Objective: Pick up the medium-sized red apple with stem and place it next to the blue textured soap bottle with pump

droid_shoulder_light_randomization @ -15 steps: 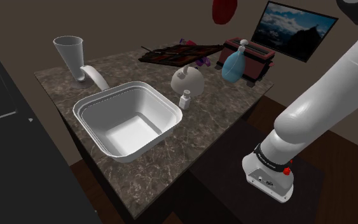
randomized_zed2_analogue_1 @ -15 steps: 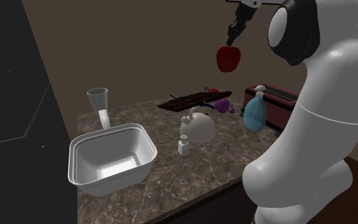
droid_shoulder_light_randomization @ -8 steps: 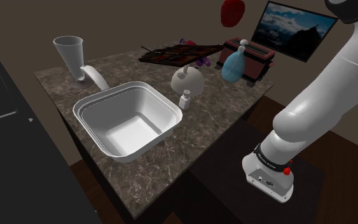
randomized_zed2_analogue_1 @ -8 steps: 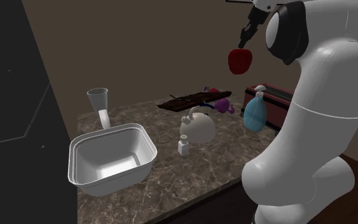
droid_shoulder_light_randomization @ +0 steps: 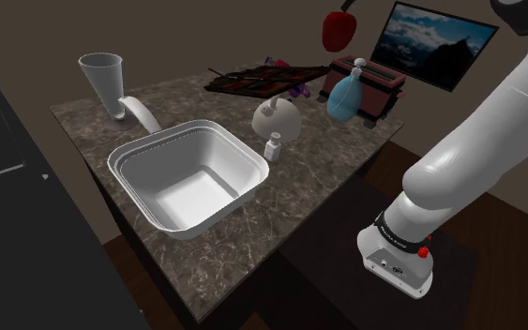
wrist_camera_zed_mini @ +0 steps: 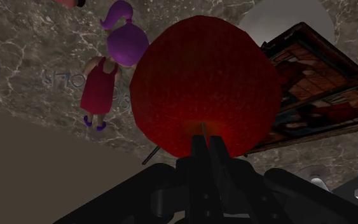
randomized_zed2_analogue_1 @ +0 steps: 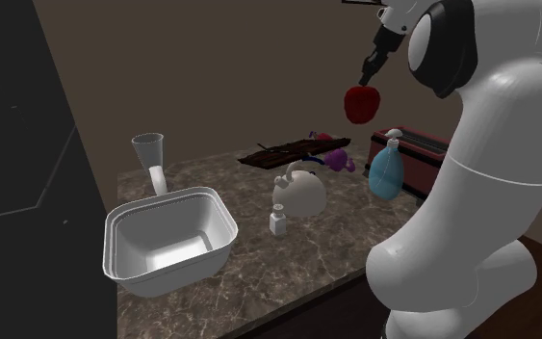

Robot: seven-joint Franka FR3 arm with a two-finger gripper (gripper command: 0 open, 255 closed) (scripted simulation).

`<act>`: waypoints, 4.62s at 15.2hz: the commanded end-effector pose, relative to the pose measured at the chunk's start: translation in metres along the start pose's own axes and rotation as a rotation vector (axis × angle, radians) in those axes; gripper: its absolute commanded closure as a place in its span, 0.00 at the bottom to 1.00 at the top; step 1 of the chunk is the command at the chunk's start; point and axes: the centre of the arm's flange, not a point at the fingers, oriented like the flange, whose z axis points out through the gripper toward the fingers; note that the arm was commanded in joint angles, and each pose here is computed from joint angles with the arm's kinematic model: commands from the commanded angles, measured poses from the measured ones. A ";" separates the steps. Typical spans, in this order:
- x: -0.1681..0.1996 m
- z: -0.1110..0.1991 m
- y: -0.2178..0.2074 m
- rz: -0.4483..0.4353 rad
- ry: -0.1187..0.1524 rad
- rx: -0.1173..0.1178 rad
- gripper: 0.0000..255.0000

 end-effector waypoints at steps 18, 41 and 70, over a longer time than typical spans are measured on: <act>-0.041 0.092 -0.005 0.000 0.000 -0.001 1.00; -0.090 0.203 -0.010 0.000 0.000 -0.001 1.00; -0.112 0.202 -0.012 0.000 0.000 -0.001 0.00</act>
